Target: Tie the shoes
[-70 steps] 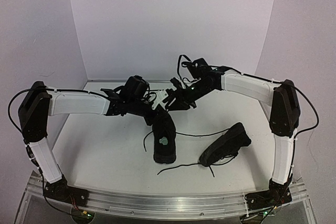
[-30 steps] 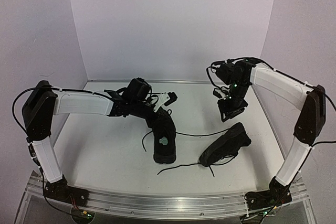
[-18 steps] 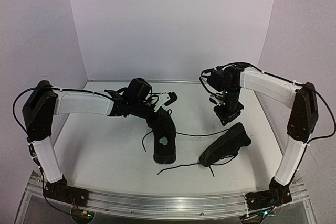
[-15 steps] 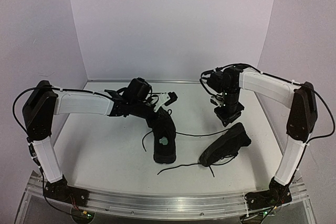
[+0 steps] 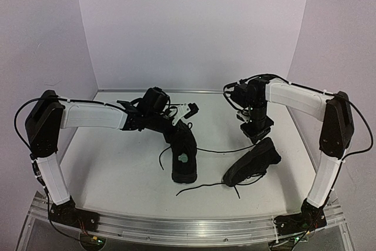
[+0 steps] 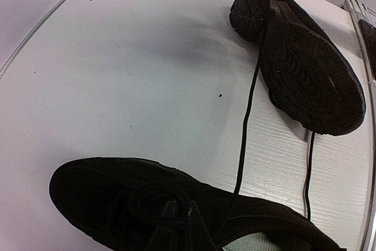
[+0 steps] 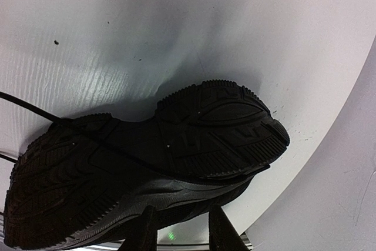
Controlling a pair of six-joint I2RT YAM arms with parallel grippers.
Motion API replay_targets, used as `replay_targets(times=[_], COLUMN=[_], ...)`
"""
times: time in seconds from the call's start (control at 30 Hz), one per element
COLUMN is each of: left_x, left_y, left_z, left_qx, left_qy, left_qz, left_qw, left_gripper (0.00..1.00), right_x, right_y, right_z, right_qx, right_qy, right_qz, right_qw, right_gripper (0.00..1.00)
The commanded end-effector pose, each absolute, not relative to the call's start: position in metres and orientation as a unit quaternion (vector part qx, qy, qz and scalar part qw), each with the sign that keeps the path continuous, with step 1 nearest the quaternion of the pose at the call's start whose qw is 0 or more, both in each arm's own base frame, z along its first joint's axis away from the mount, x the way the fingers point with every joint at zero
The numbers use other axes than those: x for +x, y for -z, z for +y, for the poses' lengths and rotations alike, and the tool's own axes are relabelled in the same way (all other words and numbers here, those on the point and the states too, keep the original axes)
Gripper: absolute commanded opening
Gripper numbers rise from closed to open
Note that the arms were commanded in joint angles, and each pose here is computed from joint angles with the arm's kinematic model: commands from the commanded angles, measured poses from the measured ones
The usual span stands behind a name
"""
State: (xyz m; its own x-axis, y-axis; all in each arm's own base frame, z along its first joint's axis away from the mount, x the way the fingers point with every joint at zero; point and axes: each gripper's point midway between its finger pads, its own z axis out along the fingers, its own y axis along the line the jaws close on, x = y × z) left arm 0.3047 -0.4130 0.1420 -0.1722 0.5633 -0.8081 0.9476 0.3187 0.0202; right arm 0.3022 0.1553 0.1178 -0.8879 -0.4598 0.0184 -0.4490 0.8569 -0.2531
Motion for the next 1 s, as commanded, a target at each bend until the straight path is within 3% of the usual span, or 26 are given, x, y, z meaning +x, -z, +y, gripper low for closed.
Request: replay_targets(times=[0.0, 0.5, 0.7, 0.87, 0.97], left_x=[0.310, 0.311, 0.310, 0.310, 0.310], left_y=[-0.167, -0.168, -0.168, -0.168, -0.168], left_z=[-0.425, -0.425, -0.425, -0.425, -0.425], left_qx=[0.526, 0.526, 0.525, 0.526, 0.526], left_qy=[0.271, 0.271, 0.271, 0.271, 0.271], left_qz=[0.700, 0.700, 0.700, 0.700, 0.699], left_qw=[0.399, 0.400, 0.400, 0.400, 0.400], left_gripper=[0.00, 0.00, 0.00, 0.00, 0.00], right_x=[0.301, 0.303, 0.304, 0.308, 0.312], right_y=[-0.110, -0.092, -0.089, -0.097, -0.110], right_z=[0.148, 0.141, 0.137, 0.138, 0.142], right_qx=[-0.236, -0.239, -0.241, -0.236, -0.231], right_qy=[0.154, 0.180, 0.194, 0.194, 0.184], right_qz=[0.959, 0.954, 0.951, 0.952, 0.954], right_qw=[0.009, 0.010, 0.012, 0.025, 0.042], right_gripper=[0.26, 0.21, 0.13, 0.01, 0.00])
